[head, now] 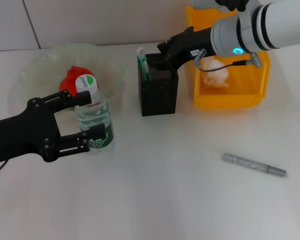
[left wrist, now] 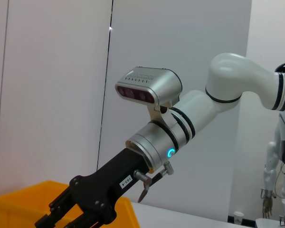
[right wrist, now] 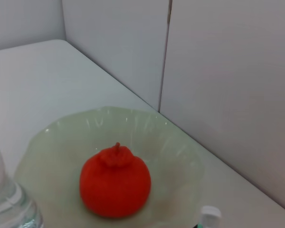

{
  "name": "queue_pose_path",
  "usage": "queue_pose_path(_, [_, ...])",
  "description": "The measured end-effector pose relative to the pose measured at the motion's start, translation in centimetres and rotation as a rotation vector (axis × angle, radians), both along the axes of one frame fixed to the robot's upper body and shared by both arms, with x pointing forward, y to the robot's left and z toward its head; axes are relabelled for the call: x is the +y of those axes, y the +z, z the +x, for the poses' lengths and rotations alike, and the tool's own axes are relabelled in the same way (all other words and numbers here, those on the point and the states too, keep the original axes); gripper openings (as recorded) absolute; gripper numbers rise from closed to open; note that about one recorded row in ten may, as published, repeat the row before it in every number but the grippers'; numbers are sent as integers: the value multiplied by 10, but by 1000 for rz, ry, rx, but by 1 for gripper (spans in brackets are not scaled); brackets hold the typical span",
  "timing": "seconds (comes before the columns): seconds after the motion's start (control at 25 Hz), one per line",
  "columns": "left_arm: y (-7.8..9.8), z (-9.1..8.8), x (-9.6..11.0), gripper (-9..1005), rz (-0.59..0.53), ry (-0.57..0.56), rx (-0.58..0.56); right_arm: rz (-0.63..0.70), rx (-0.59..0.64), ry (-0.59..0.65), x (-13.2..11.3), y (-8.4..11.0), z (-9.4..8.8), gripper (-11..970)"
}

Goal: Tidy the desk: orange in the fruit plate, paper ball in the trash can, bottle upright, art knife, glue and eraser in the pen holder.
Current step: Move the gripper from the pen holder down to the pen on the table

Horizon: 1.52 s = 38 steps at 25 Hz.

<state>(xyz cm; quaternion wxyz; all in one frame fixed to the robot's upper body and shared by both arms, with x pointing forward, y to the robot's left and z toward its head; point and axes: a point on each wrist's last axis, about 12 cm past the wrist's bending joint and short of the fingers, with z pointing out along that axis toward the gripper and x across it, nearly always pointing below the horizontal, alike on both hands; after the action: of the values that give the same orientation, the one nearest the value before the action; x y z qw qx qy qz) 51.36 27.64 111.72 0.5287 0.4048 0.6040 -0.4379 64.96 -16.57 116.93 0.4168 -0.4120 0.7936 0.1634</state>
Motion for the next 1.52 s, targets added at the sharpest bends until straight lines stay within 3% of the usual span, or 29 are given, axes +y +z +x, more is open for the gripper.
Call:
queue_pose_path(0.28, [0,0,0,806,0,1,1,22,-15,6,-6,4,-7,525])
queue_pose_path(0.76, [1,1,2,806,-5,9,0,113,-100,34,-33,12,-46,631])
queue_pose_path(0.8, [2,1,2,806,-4,6,-1,123,-104,37,-39,14,-54,737])
queue_pose_path(1.2, [2,-2,5,806,-13,9,0,233,-105,54,-69,9,-97,738])
queue_pose_path(1.52, [2,-5,8,806,-11,13,-3,281,-117,72,-89,8,-118,737])
